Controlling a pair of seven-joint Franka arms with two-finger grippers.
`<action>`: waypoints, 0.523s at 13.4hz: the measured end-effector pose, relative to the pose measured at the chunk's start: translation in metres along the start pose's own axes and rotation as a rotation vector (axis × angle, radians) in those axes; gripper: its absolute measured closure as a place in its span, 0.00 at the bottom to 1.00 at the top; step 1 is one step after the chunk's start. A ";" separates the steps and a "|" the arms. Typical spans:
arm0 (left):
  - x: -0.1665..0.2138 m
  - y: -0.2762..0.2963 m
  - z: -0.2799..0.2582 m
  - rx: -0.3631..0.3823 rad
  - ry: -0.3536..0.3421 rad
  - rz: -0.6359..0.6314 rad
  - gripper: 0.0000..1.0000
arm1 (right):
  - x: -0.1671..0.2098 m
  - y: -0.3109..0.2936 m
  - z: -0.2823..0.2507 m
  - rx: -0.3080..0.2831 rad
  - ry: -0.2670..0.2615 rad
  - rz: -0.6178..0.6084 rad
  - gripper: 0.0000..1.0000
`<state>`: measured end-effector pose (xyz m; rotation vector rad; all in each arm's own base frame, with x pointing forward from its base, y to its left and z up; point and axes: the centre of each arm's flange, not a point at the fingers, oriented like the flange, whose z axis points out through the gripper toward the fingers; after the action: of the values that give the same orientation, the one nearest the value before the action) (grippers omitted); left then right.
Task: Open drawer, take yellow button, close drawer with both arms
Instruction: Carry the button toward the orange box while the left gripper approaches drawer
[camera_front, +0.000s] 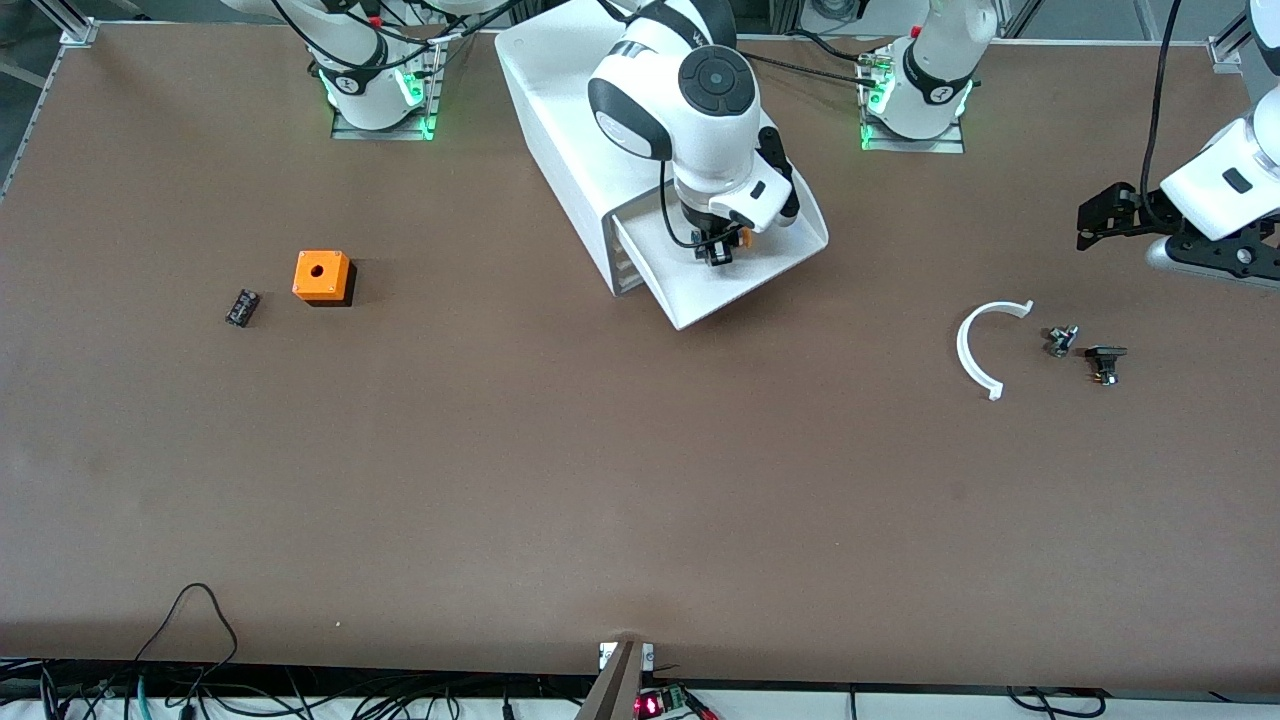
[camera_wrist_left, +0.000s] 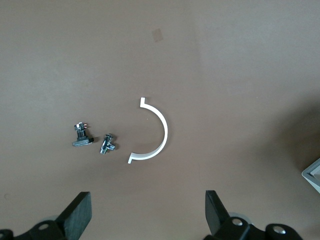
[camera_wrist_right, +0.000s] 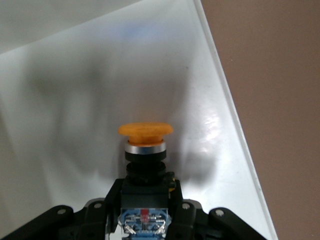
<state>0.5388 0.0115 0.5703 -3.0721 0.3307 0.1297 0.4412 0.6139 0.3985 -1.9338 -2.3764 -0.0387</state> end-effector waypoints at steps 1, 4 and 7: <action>0.000 0.000 0.000 0.000 0.000 -0.001 0.00 | 0.000 0.001 -0.010 -0.016 0.007 0.005 0.59; 0.008 0.000 -0.001 0.009 0.044 0.003 0.00 | -0.026 0.018 -0.073 -0.107 0.039 0.184 0.59; 0.019 0.006 0.006 0.013 0.066 0.004 0.00 | -0.102 0.061 -0.123 -0.195 0.047 0.437 0.59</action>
<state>0.5556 0.0015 0.5627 -3.0685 0.3400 0.0267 0.5269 0.5186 0.5113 -2.4656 -1.9326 -0.2940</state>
